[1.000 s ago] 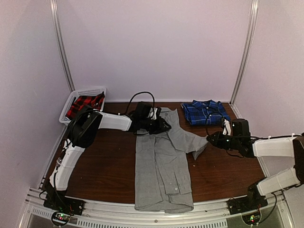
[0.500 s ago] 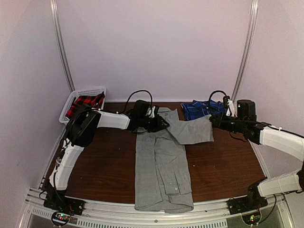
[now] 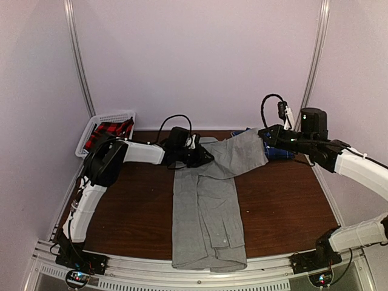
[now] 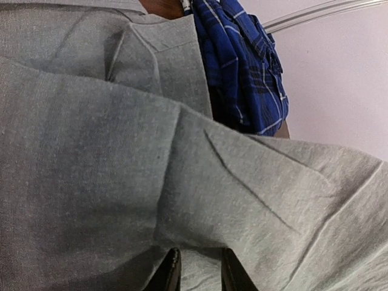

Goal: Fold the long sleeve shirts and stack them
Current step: Pick up the sleeve from the center of the board, then place the sleeve of the square-folded shirt.

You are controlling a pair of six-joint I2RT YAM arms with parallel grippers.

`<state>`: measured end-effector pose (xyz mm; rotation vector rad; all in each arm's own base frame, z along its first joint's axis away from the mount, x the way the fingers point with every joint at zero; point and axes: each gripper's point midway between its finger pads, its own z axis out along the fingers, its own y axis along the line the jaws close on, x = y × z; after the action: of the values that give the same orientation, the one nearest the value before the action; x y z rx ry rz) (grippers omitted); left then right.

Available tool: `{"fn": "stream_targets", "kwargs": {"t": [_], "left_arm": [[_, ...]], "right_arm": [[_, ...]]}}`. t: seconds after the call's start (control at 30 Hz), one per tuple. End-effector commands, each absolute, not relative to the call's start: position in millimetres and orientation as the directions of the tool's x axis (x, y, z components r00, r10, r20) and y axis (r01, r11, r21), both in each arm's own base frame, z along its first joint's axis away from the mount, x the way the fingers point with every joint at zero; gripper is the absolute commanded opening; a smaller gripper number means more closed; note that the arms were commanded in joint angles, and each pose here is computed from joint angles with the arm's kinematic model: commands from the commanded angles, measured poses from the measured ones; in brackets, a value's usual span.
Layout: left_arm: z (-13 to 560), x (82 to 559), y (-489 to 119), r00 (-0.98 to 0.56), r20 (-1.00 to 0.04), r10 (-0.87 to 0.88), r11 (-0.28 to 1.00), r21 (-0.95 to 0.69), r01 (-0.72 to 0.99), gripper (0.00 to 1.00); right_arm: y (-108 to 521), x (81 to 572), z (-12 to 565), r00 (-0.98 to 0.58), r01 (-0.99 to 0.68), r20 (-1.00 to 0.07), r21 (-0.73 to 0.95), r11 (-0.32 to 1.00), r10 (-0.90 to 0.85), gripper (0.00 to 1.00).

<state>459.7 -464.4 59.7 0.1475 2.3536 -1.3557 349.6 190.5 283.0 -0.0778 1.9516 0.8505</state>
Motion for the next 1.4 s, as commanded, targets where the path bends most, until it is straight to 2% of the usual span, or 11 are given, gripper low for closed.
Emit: {"fn": "stream_targets", "kwargs": {"t": [0.0,0.4,0.73,0.83,1.07,1.37], "left_arm": [[82,472,-474,-0.884,-0.44,-0.156,0.465,-0.823,0.327,0.24],[69,470,-476,-0.896,-0.418,-0.148,0.456,-0.833,0.314,0.24],[95,470,-468,-0.875,-0.451,-0.174,0.465,-0.822,0.33,0.24],[98,467,-465,-0.874,-0.449,-0.184,0.473,-0.82,0.322,0.19],[92,458,-469,-0.881,-0.438,-0.177,0.483,-0.819,0.31,0.18],[90,456,-477,-0.886,-0.431,-0.173,0.456,-0.832,0.316,0.16]], "right_arm": [[226,342,286,-0.554,-0.43,-0.792,0.536,0.726,0.256,0.0],[320,330,275,-0.6,-0.518,-0.788,0.515,0.683,0.14,0.0],[292,342,292,-0.519,-0.445,-0.843,0.406,0.798,0.14,0.0],[285,343,306,-0.481,-0.441,-0.863,0.389,0.809,0.153,0.0],[296,346,327,-0.45,-0.484,-0.878,0.394,0.781,0.164,0.0],[333,330,312,-0.504,-0.568,-0.856,0.427,0.703,0.113,0.0]]}}
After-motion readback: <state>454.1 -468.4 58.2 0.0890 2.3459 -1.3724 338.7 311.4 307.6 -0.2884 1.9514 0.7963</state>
